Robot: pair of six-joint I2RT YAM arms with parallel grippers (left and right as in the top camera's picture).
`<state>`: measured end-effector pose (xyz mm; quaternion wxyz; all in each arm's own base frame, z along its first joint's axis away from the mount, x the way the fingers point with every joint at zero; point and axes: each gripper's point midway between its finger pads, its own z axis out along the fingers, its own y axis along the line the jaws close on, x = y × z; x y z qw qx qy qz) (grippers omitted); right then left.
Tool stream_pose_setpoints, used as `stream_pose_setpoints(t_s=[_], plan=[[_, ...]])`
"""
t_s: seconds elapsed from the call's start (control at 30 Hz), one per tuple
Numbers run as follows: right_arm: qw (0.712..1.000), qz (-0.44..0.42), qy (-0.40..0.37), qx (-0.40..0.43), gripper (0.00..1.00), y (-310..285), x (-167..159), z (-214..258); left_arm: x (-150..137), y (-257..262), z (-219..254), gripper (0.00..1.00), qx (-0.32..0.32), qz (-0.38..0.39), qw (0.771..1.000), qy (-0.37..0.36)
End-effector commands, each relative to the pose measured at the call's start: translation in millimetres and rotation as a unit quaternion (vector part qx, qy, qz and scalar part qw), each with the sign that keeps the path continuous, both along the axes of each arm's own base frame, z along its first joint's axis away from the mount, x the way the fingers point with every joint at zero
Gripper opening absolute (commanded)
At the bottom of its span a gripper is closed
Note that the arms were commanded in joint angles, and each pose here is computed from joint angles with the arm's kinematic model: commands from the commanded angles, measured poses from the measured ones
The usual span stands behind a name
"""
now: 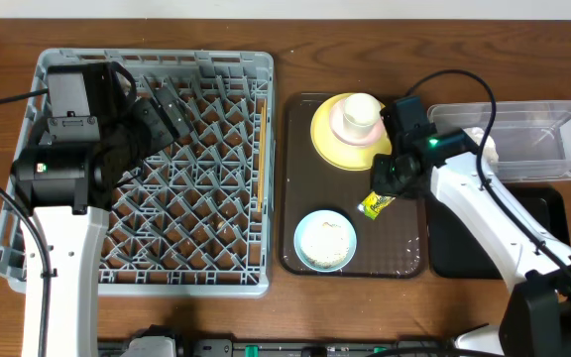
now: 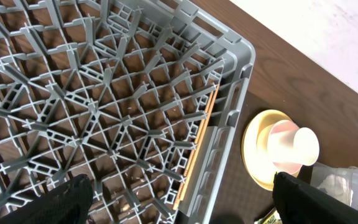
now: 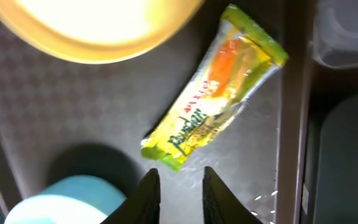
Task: Sort waste into correct bins and load items into the dishwasher rack
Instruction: 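Close the right gripper on the snack wrapper and lift it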
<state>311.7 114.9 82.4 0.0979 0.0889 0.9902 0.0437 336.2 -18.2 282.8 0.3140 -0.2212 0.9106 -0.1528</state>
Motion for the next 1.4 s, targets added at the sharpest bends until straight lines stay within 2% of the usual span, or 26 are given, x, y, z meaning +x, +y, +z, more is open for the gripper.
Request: stream_pose_setpoints(t_s=[0.0,0.23,0.33,0.4,0.6,1.1,1.2,1.37], plan=[[0.998,-0.059,0.009,-0.026,0.24,-12.4,-5.5,-23.1,0.5,0.4,1.9,0.93,0.001,-0.004,1.000,-0.002],[0.993,-0.120,-0.007,-0.008,0.29,-15.2,-9.3,-55.3,0.5,0.4,1.9,0.93,0.001,-0.004,1.000,-0.003],[0.992,-0.122,-0.020,-0.008,0.33,-16.5,-7.4,-63.5,0.5,0.4,1.9,0.94,0.001,-0.004,1.000,-0.002],[0.991,-0.129,-0.025,-0.014,0.40,-19.5,-8.2,-67.1,0.5,0.4,1.9,0.93,0.001,-0.004,1.000,-0.003],[0.990,-0.135,-0.033,-0.039,0.42,-28.6,-10.6,-72.9,0.5,0.4,1.9,0.93,0.001,-0.004,1.000,-0.003],[0.985,-0.156,-0.065,-0.023,0.47,-24.9,5.4,-68.7,0.5,0.4,1.9,0.93,0.001,-0.004,1.000,-0.003],[0.985,-0.160,-0.067,-0.021,0.61,-24.4,6.8,-69.3,0.5,0.4,1.9,0.94,0.001,-0.004,1.000,-0.003],[0.984,-0.163,-0.068,-0.019,0.61,-23.2,9.5,-73.6,0.5,0.4,1.9,0.93,0.001,-0.004,1.000,-0.003]])
